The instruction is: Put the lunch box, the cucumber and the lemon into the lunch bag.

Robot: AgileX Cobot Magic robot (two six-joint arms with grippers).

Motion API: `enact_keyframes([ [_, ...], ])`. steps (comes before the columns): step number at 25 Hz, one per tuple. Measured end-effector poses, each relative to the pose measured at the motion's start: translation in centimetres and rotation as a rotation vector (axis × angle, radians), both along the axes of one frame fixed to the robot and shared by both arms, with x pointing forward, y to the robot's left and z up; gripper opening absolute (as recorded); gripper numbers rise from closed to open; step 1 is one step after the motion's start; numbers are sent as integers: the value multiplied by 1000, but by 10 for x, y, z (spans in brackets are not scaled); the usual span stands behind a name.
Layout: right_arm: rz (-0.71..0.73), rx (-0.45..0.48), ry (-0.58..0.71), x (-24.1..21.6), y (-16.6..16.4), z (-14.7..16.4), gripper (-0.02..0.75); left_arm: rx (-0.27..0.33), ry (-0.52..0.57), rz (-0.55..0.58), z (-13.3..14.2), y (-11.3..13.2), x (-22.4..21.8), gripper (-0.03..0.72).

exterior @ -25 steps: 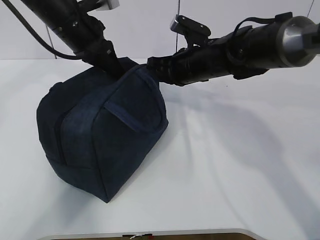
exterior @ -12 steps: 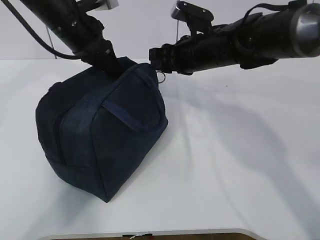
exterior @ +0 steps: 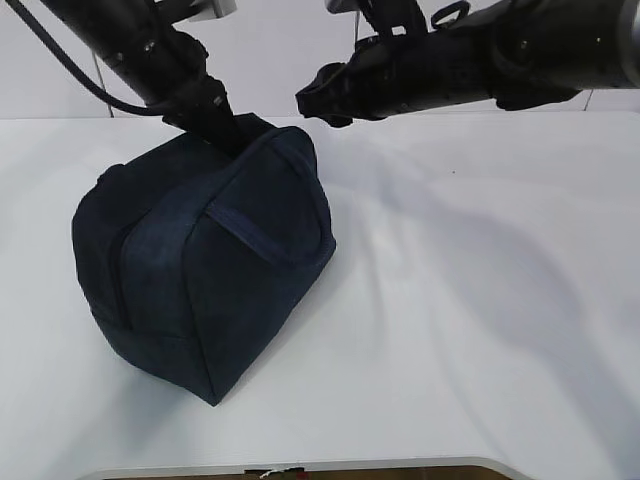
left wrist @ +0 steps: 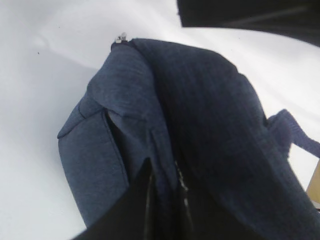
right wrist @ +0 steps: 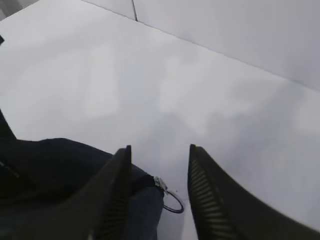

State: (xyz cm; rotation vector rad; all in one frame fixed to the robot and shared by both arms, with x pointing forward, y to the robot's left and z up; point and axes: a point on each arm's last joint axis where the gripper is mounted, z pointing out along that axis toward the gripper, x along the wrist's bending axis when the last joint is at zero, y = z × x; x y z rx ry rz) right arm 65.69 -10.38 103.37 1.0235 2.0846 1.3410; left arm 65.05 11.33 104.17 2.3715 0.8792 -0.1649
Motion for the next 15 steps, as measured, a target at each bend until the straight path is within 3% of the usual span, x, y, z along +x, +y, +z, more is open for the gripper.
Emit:
enact_keyframes([
  [6,71,-111,-117,-4,-1,11,314,-2,13,18,0,0,0,15],
  [15,208,-352,-369,-11,-4,34,314,8,22,36,-1,1,0,15],
])
